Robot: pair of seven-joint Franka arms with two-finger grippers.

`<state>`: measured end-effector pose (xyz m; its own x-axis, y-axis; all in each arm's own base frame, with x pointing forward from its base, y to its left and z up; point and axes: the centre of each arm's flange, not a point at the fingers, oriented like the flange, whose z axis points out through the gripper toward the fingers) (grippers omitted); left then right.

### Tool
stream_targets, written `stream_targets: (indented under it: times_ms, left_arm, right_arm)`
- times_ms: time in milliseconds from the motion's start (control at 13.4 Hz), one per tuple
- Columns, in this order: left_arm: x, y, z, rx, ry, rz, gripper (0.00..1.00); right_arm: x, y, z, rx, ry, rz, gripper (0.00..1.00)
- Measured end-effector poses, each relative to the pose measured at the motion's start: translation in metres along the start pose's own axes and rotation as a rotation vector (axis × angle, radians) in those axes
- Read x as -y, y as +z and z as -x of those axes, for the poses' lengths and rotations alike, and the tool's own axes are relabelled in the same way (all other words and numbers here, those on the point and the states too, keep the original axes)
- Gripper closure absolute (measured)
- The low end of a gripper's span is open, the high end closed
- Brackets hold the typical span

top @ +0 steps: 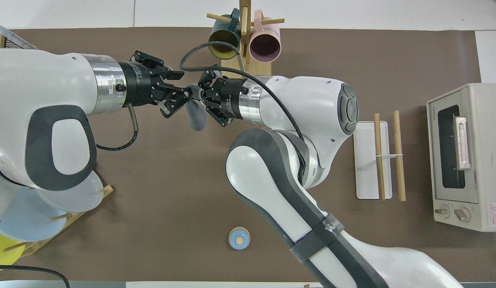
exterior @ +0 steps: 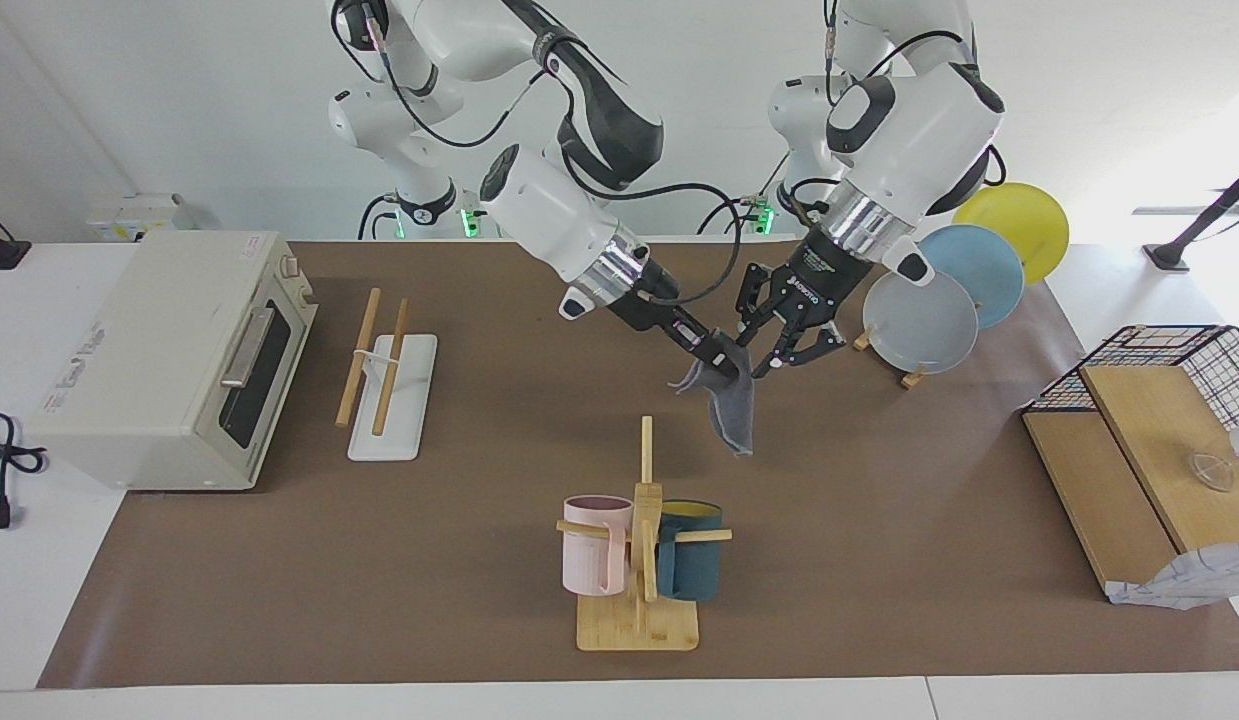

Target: Fold towel and hang on rack

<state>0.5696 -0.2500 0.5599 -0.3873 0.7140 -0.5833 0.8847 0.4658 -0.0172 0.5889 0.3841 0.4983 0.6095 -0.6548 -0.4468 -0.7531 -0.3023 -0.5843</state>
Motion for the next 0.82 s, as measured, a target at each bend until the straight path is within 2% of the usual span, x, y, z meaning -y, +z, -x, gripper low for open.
stream_targets:
  times_ms: [149,298,446,595,818]
  left_arm:
    - [0.000,0.001,-0.005,-0.008,0.041,-0.001,0.22]
    - [0.000,0.004,-0.015,-0.025,0.114,-0.003,0.00]
    - [-0.004,0.003,-0.031,-0.044,0.188,-0.001,0.00]
    - [-0.011,-0.001,-0.049,-0.063,0.255,0.004,0.00]
    - [-0.023,-0.008,-0.074,-0.093,0.434,-0.016,0.00]
  right_arm:
    - [-0.002,-0.018,-0.005,-0.027,-0.175,0.125,0.98]
    - [-0.009,-0.045,-0.024,-0.027,-0.313,0.264,0.98]
    - [-0.024,-0.082,-0.060,-0.018,-0.447,0.389,0.98]
    - [-0.046,-0.116,-0.089,0.008,-0.538,0.475,0.98]
    - [-0.091,-0.143,-0.123,0.007,-0.552,0.589,0.98]
